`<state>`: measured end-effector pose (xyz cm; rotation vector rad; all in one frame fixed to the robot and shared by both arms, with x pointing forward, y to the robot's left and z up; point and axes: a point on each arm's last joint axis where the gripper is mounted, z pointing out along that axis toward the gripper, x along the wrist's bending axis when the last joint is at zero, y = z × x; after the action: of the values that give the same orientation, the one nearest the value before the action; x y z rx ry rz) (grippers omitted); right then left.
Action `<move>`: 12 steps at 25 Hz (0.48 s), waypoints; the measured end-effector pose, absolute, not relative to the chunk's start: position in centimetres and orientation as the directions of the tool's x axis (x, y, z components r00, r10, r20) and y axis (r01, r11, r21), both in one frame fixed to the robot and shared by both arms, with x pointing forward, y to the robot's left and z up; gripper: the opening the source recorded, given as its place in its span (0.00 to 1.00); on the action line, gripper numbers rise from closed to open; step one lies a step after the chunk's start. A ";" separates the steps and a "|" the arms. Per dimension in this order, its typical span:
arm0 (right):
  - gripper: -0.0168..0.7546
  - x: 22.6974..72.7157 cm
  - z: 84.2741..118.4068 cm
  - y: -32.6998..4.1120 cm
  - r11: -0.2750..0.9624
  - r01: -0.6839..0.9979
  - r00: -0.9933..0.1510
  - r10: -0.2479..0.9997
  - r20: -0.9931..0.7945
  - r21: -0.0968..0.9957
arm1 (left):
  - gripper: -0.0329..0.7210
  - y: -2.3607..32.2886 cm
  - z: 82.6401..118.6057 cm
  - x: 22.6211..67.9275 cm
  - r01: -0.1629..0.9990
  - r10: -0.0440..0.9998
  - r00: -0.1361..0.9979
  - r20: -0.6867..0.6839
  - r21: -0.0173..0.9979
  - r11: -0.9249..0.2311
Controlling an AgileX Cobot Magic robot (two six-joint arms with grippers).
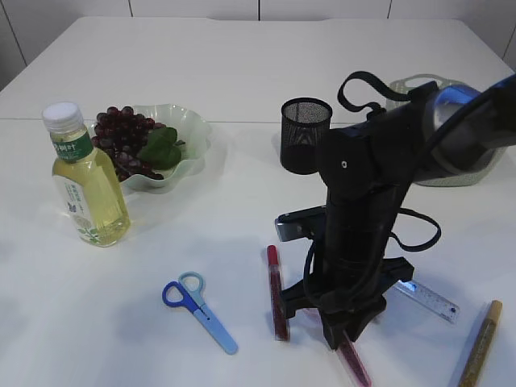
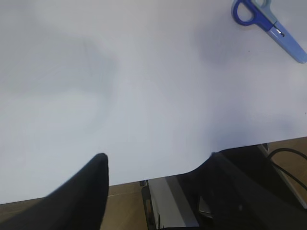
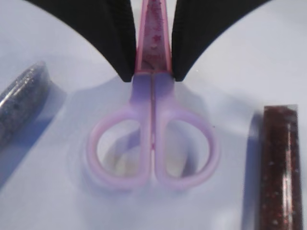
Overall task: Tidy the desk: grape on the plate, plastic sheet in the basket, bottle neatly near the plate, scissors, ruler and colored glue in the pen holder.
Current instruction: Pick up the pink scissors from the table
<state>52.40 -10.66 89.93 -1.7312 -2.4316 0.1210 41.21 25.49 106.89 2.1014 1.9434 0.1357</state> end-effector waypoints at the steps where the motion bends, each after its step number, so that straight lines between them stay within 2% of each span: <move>1: 0.29 52.4 90.1 -10.6 0.330 0.932 -0.321 0.944 0.079 -0.152 | 0.66 25.5 106.9 41.2 0.962 0.989 0.093 -0.117 0.265 -0.059; 12: 0.29 53.0 91.4 -10.2 0.335 0.932 -0.326 0.941 0.086 -0.137 | 0.66 25.5 106.9 41.2 0.962 0.989 0.093 -0.117 0.267 -0.059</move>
<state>53.01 -10.24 91.45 -1.7266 -2.4406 0.0936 41.24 25.48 106.91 2.0985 1.9411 0.1392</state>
